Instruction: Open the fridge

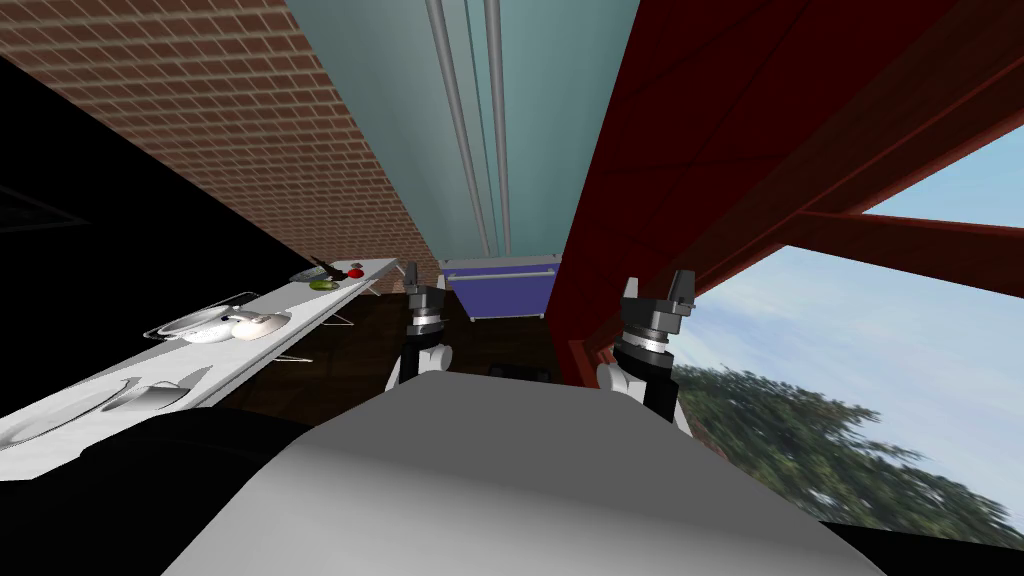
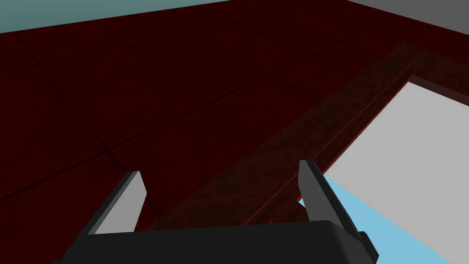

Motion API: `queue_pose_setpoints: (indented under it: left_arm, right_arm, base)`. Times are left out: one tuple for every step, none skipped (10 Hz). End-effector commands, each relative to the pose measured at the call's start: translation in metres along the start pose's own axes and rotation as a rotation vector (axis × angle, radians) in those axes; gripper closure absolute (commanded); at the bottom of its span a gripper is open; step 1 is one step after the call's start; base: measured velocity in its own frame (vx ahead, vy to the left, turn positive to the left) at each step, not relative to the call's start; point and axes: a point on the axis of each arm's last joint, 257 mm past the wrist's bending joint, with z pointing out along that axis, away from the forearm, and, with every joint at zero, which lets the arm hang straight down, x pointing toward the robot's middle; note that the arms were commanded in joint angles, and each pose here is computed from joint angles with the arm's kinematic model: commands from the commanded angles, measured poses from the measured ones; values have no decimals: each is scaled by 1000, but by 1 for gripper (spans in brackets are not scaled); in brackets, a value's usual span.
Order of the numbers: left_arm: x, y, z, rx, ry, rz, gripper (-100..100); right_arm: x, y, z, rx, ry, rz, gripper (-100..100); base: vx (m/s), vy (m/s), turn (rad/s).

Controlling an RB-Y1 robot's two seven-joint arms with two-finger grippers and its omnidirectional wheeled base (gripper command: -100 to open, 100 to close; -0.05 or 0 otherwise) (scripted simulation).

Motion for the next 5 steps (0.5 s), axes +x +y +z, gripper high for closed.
queue_pose_setpoints:
  left_arm:
    - [0, 0, 0, 0, 0, 0, 0]
    - [0, 0, 0, 0, 0, 0, 0]
    - [0, 0, 0, 0, 0, 0, 0]
    - [0, 0, 0, 0, 0, 0, 0]
    - [0, 0, 0, 0, 0, 0, 0]
  right_arm:
    - [0, 0, 0, 0, 0, 0, 0]
    - [0, 0, 0, 0, 0, 0, 0]
    - [0, 0, 0, 0, 0, 0, 0]
    - [0, 0, 0, 0, 0, 0, 0]
    - [0, 0, 0, 0, 0, 0, 0]
  base:
    - [0, 0, 0]
    - [0, 0, 0]
    - [0, 0, 0]
    - [0, 0, 0]
    - [0, 0, 0]
